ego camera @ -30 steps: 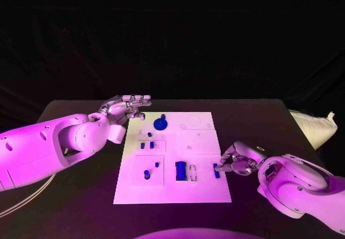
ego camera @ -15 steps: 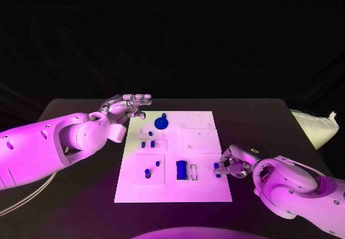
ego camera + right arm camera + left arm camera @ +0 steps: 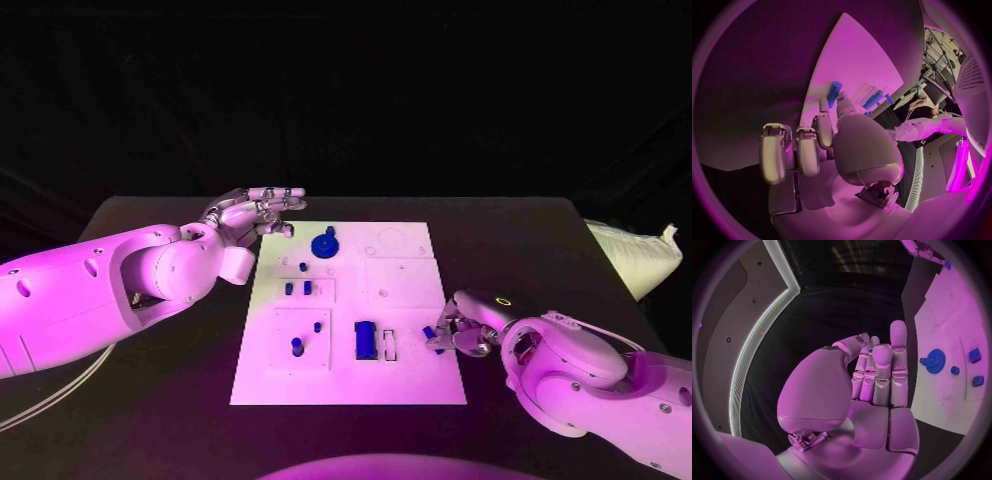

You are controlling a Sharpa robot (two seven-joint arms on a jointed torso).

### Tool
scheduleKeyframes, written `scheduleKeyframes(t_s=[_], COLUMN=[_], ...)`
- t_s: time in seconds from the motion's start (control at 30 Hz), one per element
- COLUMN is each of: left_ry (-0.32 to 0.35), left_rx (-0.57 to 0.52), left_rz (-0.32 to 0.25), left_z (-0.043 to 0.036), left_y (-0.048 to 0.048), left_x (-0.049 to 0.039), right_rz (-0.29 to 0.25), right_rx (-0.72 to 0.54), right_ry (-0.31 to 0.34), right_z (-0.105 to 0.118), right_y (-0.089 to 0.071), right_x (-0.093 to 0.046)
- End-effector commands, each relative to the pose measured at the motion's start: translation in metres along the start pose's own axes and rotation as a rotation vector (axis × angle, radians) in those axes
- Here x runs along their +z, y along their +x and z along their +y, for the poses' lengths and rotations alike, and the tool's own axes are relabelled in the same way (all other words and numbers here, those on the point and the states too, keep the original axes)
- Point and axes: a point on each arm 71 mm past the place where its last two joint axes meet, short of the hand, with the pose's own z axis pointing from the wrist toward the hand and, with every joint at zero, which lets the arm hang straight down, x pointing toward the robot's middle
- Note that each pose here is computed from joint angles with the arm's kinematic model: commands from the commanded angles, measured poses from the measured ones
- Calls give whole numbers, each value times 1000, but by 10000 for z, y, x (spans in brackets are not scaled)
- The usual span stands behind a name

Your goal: Assemble the parts on the task board

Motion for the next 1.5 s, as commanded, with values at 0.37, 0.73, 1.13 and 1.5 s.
scheduleKeyframes(t_s=[0.37, 0.73, 1.13, 1.5], left_ry=[3, 1, 2, 3], left_rx=[-2, -3, 1, 2], left_rz=[21, 22, 24, 25], left_z=[-3, 0, 0, 0], left_y=[23, 28, 35, 40], left_x=[3, 3, 3, 1], right_rz=[81, 125, 45, -34], right_rx=[-287, -376, -247, 183], right_ry=[-30, -30, -44, 4], right_z=[86, 105, 155, 197], right_y=[154, 214, 148, -24], right_x=[89, 123, 90, 18])
